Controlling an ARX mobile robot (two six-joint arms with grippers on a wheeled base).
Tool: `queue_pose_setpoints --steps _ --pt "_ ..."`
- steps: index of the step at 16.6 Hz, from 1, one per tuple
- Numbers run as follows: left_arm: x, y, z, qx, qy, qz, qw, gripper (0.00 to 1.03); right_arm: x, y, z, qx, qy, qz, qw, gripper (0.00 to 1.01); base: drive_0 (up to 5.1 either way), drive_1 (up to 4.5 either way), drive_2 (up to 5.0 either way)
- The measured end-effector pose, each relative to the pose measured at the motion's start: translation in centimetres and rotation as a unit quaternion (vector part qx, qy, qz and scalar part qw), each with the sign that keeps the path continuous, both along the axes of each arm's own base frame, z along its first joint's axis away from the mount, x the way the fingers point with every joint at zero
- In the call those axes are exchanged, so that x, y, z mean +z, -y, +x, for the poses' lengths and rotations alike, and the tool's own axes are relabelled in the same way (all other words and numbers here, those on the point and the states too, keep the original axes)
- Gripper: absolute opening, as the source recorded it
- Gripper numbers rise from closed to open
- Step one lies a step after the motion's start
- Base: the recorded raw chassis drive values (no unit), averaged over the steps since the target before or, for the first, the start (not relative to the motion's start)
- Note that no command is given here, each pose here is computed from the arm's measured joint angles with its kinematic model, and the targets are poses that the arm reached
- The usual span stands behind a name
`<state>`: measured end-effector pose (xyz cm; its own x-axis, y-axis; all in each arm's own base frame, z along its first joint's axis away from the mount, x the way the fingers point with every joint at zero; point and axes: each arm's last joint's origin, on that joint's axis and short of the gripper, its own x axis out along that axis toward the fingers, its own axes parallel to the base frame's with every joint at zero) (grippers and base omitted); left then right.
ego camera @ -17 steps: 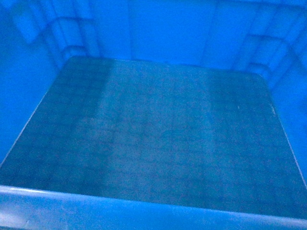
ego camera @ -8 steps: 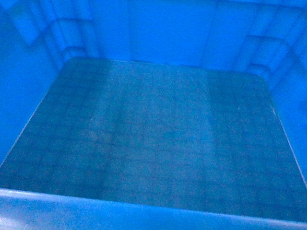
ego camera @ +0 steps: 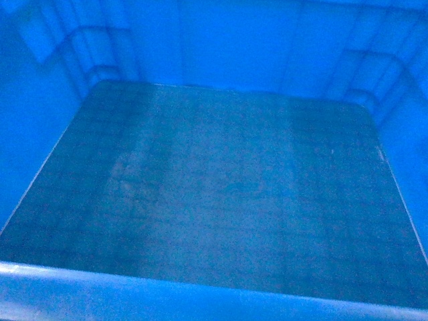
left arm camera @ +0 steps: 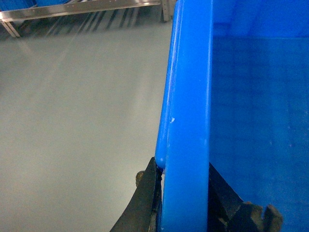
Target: Place box next to blue box on left shelf
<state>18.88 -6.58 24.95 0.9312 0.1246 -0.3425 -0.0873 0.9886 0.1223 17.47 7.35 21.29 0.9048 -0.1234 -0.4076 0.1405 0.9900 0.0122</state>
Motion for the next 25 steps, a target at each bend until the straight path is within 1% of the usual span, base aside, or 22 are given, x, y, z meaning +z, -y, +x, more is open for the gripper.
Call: queue_pose_setpoints --steps 25 --pt "0.0 0.01 0.03 0.0 0.001 -0.001 1.0 0.16 0.04 0.0 0.0 0.0 0.002 0.0 1.0 0.11 0.0 4.22 -4.3"
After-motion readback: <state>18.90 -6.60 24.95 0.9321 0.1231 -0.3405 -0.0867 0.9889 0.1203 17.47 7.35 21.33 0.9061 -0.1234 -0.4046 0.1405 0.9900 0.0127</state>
